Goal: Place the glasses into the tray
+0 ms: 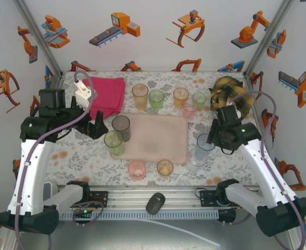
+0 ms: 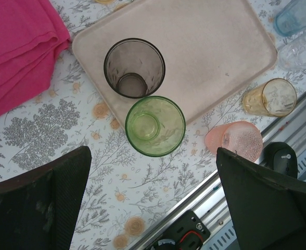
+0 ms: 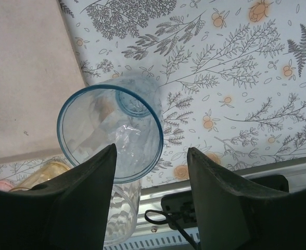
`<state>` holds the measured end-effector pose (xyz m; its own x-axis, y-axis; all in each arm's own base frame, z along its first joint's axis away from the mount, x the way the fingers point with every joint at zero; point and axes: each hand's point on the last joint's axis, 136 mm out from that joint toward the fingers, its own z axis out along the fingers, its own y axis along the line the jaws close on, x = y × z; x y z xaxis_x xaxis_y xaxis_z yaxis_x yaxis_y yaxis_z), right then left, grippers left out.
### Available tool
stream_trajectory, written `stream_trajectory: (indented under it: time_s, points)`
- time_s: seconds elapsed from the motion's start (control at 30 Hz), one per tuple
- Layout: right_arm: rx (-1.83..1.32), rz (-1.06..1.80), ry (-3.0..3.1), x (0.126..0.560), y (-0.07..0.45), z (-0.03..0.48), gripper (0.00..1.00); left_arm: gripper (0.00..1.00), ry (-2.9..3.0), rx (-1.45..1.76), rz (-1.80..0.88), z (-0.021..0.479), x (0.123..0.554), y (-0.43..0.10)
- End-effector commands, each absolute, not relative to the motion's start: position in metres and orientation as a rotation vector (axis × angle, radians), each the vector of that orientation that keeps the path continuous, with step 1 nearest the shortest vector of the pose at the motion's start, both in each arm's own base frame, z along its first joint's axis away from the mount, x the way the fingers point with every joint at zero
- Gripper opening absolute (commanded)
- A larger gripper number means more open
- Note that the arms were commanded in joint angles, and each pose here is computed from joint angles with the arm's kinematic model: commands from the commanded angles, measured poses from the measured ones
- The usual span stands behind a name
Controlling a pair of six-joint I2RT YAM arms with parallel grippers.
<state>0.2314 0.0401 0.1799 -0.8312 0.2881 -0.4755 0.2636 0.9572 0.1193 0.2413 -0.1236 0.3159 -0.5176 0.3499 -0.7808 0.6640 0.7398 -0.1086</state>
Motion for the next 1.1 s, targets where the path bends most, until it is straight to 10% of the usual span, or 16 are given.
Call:
stream_trajectory:
  time_s: [0.0, 1.07]
  points:
    - [0.382, 0.120, 2.582, 0.235, 0.043, 0.179, 0.53, 0.98, 2.108, 0.804, -0.546, 0.324, 0.237, -0.132]
    - [0.365, 0.010, 2.627, 0.245, 0.025, 0.151, 0.20, 0.99, 2.116, 0.792, -0.552, 0.323, 0.242, -0.133]
